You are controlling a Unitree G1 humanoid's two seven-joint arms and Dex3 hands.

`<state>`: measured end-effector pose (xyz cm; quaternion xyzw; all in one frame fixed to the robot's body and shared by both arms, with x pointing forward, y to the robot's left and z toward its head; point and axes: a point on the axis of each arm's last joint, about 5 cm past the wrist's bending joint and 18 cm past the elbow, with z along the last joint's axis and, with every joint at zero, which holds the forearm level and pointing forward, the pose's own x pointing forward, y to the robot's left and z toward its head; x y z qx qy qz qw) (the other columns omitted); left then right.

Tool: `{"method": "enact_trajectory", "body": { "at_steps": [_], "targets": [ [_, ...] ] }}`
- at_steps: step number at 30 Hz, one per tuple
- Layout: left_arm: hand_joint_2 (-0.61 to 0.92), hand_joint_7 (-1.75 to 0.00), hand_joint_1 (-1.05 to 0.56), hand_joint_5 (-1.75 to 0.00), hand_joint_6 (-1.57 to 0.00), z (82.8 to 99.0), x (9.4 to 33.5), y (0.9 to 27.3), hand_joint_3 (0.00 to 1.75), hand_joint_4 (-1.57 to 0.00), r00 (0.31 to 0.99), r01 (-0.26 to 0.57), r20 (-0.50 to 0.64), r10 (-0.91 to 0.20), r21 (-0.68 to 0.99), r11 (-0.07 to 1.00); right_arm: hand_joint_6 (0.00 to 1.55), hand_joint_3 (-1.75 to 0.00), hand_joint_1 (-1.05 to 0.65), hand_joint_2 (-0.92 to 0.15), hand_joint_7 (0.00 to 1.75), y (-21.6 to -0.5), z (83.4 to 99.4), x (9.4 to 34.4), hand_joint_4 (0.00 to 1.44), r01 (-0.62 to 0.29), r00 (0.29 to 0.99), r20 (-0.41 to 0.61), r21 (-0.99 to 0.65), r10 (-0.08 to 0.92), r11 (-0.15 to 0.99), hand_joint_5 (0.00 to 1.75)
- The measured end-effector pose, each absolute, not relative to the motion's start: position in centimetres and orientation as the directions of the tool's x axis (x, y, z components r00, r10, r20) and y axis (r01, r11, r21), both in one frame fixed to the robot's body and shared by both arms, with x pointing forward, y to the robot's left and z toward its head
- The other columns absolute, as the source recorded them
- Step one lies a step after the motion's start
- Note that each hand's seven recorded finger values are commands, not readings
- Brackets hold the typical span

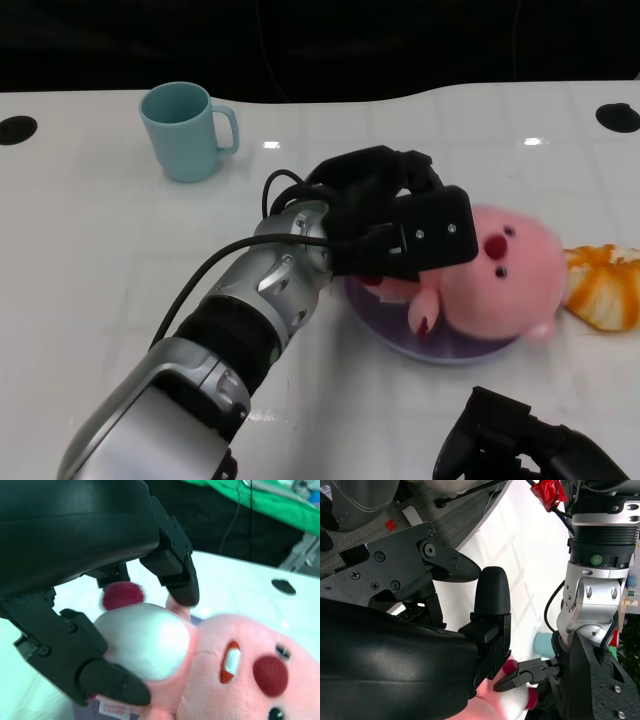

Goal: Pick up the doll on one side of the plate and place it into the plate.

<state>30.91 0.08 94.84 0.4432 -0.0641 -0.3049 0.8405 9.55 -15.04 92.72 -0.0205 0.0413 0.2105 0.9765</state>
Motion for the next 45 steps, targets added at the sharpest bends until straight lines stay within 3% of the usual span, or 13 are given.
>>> {"method": "enact_trajectory", "body": {
  "at_steps": [2,5,10,18,28,35,37,39,41,43,45],
  "targets": [
    [0.92,-0.02,-0.69,-0.29,-0.17,94.9,30.9,0.1,0.33,-0.04,0.794,0.459,-0.176,-0.582,0.801,0.384,0.45,-0.8,-0.19,-0.77,1.69,-15.0,92.7,9.5,0.67,-0.413,0.908,-0.09,-0.024,0.41,0.91,1.75],
    [0.92,-0.01,-0.84,-0.04,-0.05,95.3,31.0,0.4,0.41,0.0,0.782,0.433,-0.18,-0.597,0.845,0.313,0.46,-0.79,-0.19,-0.77,1.69,-15.1,92.7,9.5,0.68,-0.412,0.908,-0.093,-0.026,0.409,0.911,1.75],
    [0.92,0.0,-0.94,0.0,-0.01,96.4,31.1,0.8,0.48,0.0,0.764,0.401,-0.163,-0.624,0.878,0.262,0.46,-0.79,-0.17,-0.77,1.68,-15.2,92.7,9.5,0.67,-0.406,0.911,-0.096,-0.03,0.402,0.913,1.75],
    [0.92,0.0,-0.96,0.0,0.0,97.5,30.6,2.7,0.49,0.0,0.745,0.366,-0.132,-0.654,0.901,0.235,0.46,-0.81,-0.18,-0.76,1.68,-15.4,92.8,9.6,0.68,-0.402,0.913,-0.093,-0.032,0.398,0.915,1.75],
    [0.92,-0.04,-0.85,-0.05,-0.08,97.7,28.8,7.7,0.39,-0.07,0.75,0.453,-0.06,-0.658,0.772,0.447,0.46,-0.82,-0.2,-0.76,1.69,-15.5,92.8,9.8,0.68,-0.41,0.91,-0.084,-0.039,0.406,0.911,1.75],
    [0.92,-0.07,-0.78,-0.13,-0.14,97.1,27.3,10.2,0.32,-0.15,0.746,0.516,-0.007,-0.666,0.638,0.572,0.46,-0.81,-0.21,-0.76,1.68,-15.6,92.8,9.8,0.69,-0.41,0.91,-0.084,-0.038,0.406,0.911,1.75],
    [0.92,-0.07,-0.74,-0.5,-0.19,97.1,26.9,10.9,0.28,-0.04,0.745,0.525,0.018,-0.667,0.601,0.602,0.46,-0.81,-0.21,-0.76,1.68,-15.6,92.8,9.8,0.69,-0.409,0.91,-0.085,-0.039,0.405,0.912,1.75],
    [0.92,-0.09,-0.69,-0.74,-0.25,97.1,26.5,11.6,0.23,-0.01,0.748,0.526,0.052,-0.662,0.562,0.638,0.46,-0.81,-0.23,-0.76,1.68,-15.6,92.8,9.8,0.68,-0.408,0.911,-0.085,-0.039,0.404,0.912,1.75],
    [0.92,-0.11,-0.64,-0.86,-0.3,96.9,25.9,12.2,0.19,-0.01,0.749,0.532,0.082,-0.657,0.516,0.671,0.46,-0.81,-0.23,-0.76,1.68,-15.6,92.8,9.8,0.68,-0.408,0.911,-0.085,-0.04,0.404,0.912,1.75],
    [0.92,-0.16,-0.56,-1.0,-0.4,96.5,25.3,12.7,0.13,-0.1,0.759,0.543,0.117,-0.641,0.43,0.721,0.46,-0.81,-0.23,-0.77,1.68,-15.6,92.8,9.8,0.68,-0.409,0.911,-0.085,-0.04,0.404,0.912,1.75],
    [0.92,-0.21,-0.5,-1.03,-0.5,96.0,24.5,13.1,0.08,-0.22,0.775,0.55,0.146,-0.615,0.322,0.77,0.46,-0.81,-0.24,-0.76,1.68,-15.6,92.8,9.8,0.69,-0.408,0.911,-0.084,-0.041,0.404,0.912,1.75]
  ]
}}
